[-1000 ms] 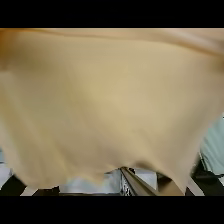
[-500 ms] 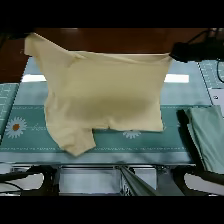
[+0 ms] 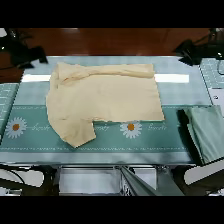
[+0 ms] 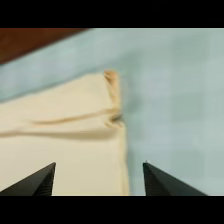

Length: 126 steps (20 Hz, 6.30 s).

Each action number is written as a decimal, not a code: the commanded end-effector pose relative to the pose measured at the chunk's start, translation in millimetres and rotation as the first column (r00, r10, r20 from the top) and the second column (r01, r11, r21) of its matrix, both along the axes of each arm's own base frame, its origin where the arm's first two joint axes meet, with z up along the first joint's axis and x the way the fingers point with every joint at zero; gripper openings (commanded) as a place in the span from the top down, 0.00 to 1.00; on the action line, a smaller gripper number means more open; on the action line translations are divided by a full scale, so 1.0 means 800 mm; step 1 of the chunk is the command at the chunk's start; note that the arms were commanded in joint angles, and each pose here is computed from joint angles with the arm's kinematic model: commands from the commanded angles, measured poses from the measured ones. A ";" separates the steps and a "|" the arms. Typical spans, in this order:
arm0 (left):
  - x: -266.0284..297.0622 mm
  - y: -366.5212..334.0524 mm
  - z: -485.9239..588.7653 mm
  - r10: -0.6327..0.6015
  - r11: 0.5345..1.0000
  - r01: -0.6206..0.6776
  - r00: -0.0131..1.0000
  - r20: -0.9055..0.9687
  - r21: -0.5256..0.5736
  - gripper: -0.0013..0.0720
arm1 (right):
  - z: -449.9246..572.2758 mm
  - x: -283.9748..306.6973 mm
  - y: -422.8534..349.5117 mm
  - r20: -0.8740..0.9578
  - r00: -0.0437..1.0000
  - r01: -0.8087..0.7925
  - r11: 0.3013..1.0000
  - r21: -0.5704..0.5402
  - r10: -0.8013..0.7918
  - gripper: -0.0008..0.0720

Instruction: Fold the shirts.

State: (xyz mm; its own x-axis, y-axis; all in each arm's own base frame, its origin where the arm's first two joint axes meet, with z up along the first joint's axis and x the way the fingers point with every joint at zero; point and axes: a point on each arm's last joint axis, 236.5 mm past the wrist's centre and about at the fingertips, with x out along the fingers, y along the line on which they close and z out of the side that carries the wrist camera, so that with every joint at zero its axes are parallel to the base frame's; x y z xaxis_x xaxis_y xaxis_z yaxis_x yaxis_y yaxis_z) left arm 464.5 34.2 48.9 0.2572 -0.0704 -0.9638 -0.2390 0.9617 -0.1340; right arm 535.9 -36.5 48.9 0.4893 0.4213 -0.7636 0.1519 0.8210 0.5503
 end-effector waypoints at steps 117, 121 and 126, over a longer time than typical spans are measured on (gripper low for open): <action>-0.333 -0.142 -0.208 0.116 0.816 -0.197 0.977 -0.179 -0.544 0.03 | -0.124 -0.324 0.063 -0.228 0.968 0.141 0.980 0.143 -0.106 0.14; -0.323 -0.148 -0.194 0.050 0.825 -0.115 0.990 -0.131 -0.553 0.96 | -0.157 -0.369 0.046 -0.394 0.910 0.155 0.987 0.042 -0.126 0.14; -0.289 -0.140 -0.162 0.030 0.832 -0.056 0.998 -0.057 -0.552 0.95 | -0.185 -0.374 0.103 -0.480 0.877 0.038 0.995 0.091 0.010 0.14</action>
